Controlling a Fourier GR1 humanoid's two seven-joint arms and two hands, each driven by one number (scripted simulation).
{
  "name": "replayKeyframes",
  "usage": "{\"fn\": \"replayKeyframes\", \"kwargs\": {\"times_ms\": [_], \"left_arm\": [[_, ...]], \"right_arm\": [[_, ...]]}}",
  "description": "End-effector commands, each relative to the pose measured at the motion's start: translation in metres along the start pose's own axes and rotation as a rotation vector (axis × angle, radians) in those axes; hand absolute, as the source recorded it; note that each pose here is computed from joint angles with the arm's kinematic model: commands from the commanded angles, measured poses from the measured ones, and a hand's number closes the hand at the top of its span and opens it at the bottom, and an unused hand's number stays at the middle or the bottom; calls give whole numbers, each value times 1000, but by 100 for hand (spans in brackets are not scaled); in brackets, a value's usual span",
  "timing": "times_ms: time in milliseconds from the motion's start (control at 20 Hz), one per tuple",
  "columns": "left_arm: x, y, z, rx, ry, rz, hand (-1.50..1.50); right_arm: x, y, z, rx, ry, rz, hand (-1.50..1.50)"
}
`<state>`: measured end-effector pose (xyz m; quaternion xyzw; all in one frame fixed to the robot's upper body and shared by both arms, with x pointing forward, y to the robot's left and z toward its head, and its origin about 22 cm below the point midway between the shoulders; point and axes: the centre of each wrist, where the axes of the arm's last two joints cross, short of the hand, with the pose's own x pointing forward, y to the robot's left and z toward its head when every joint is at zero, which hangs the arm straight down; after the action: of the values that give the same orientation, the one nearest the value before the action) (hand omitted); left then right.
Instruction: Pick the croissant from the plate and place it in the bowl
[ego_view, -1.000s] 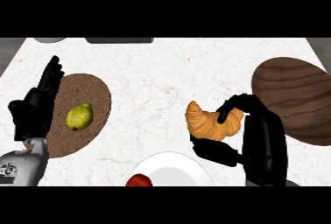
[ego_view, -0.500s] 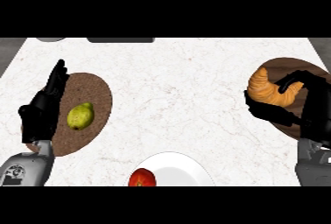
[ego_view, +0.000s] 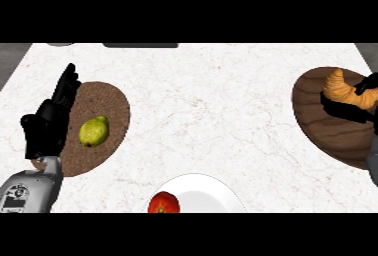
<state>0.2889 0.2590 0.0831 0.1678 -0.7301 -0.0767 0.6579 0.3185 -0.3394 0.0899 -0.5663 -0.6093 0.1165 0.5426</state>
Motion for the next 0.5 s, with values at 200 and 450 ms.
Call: {"fn": "replayKeyframes", "kwargs": {"times_ms": [200,450], "left_arm": [[-11,-14,0,2,-14,2,0],[-17,-12,2,-21,-12,4,0]], "right_arm": [[-50,25,-48,8,107,-31,150],[-69,53,-36,143,162,-118,-150]]}}
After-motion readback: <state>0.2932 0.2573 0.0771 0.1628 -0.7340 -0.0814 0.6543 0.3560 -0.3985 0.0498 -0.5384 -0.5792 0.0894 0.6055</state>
